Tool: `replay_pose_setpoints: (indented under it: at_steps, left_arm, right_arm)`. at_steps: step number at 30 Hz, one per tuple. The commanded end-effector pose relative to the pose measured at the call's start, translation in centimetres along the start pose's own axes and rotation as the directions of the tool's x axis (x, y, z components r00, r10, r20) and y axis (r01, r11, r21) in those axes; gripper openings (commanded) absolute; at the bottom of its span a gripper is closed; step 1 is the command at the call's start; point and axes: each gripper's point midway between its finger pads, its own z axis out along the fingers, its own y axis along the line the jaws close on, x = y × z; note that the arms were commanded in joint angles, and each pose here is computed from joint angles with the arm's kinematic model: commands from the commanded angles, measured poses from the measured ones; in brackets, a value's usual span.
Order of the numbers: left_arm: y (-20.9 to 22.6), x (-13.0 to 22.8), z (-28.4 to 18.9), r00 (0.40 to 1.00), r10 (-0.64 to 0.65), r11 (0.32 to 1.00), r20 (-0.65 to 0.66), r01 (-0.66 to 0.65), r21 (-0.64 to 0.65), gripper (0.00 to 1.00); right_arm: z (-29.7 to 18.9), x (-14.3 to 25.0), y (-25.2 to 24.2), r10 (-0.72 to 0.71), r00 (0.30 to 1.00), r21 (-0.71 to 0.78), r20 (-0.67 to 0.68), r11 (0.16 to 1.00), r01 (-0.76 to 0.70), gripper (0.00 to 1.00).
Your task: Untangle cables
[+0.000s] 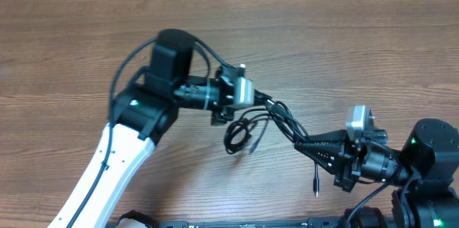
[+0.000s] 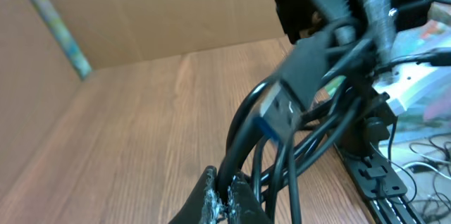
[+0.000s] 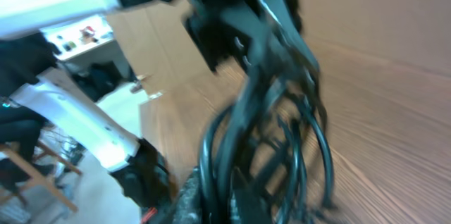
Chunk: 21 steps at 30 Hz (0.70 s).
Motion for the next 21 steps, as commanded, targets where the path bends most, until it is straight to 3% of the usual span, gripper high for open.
replay_pose_setpoints:
  at_steps: [1, 7, 12, 17, 21]
  left_arm:
    - [1.9, -0.6, -2.9, 0.999, -0.033, 0.99, -0.015, 0.031, -0.141, 0.04]
    - [0.4, -2.1, -3.0, 0.988, -0.147, 0.986, 0.05, 0.151, -0.067, 0.04]
    - [1.4, -1.3, -3.1, 0.964, -0.263, 0.955, 0.03, 0.265, -0.132, 0.04]
    - [4.0, 0.7, -3.6, 0.88, -0.474, 0.832, 0.027, 0.458, -0.312, 0.04]
    - [3.4, 1.3, -2.8, 0.847, -0.532, 0.8, 0.01, 0.507, -0.321, 0.04]
  right_arm:
    - [-0.5, -0.7, -0.6, -0.017, 1.0, 0.109, 0.007, 0.994, 0.016, 0.26]
    - [-0.9, -0.6, -2.6, -0.016, 1.0, 0.225, 0.0, 0.974, 0.016, 0.56]
    - [-0.7, -0.4, -2.0, -0.001, 1.0, 0.187, -0.002, 0.982, 0.001, 0.56]
    - [-0.6, -0.4, -1.2, 0.096, 0.995, 0.142, 0.011, 0.985, -0.097, 0.54]
    - [-0.6, -0.6, -1.3, 0.094, 0.995, 0.143, 0.018, 0.985, -0.095, 0.55]
